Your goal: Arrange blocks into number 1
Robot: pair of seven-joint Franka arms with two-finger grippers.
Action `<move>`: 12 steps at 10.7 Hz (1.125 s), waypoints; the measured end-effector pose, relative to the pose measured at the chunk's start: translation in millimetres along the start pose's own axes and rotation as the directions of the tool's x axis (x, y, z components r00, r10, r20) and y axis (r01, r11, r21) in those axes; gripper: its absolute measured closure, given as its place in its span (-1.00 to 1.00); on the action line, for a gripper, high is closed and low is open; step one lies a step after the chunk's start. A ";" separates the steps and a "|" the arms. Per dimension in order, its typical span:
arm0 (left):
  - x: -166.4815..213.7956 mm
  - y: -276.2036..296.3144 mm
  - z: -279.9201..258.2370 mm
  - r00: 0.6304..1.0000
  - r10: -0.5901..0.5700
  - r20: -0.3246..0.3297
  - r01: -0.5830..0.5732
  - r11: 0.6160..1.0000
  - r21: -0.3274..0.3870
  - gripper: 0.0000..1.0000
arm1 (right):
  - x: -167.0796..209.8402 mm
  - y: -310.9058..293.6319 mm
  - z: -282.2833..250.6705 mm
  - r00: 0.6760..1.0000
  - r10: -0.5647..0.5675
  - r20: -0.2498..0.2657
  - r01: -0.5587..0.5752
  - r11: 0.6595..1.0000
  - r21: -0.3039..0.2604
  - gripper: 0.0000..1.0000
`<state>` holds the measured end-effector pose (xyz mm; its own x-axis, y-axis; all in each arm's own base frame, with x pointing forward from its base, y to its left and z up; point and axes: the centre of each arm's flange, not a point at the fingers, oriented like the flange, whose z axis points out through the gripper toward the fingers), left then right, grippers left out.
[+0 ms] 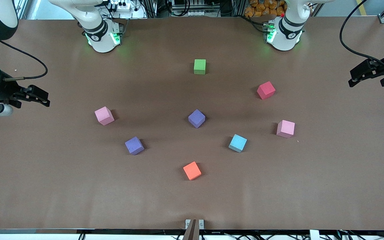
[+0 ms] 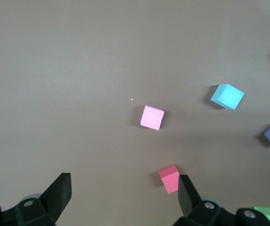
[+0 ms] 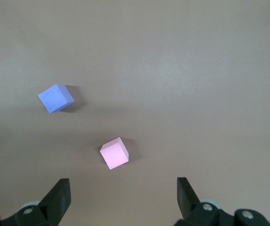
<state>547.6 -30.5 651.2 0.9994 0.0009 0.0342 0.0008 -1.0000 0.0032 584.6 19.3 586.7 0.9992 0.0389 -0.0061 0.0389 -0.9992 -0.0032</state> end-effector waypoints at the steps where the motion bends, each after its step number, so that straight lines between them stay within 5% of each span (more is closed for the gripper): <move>1: -0.8 9.9 3.9 1.000 0.018 0.010 -0.018 1.000 0.000 -1.00 | 0.0 -0.1 0.1 1.000 0.000 0.000 0.000 1.000 0.000 -1.00; 5: -6.8 77.5 31.4 0.989 0.136 0.065 -0.136 0.991 -0.002 -1.00 | 1.4 -1.0 4.0 1.000 -0.002 0.007 0.002 1.000 0.000 -1.00; 12: -42.5 266.2 105.5 0.941 0.293 0.171 -0.293 0.956 -0.030 -1.00 | 25.6 -35.9 71.1 0.993 -0.062 0.098 0.061 0.998 0.007 -1.00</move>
<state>508.9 -297.0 545.1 0.9461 -0.2931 -0.1378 -0.2928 -0.9559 0.0235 608.3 56.4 515.5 0.9895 0.1007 -0.1034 0.1001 -0.9949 -0.0108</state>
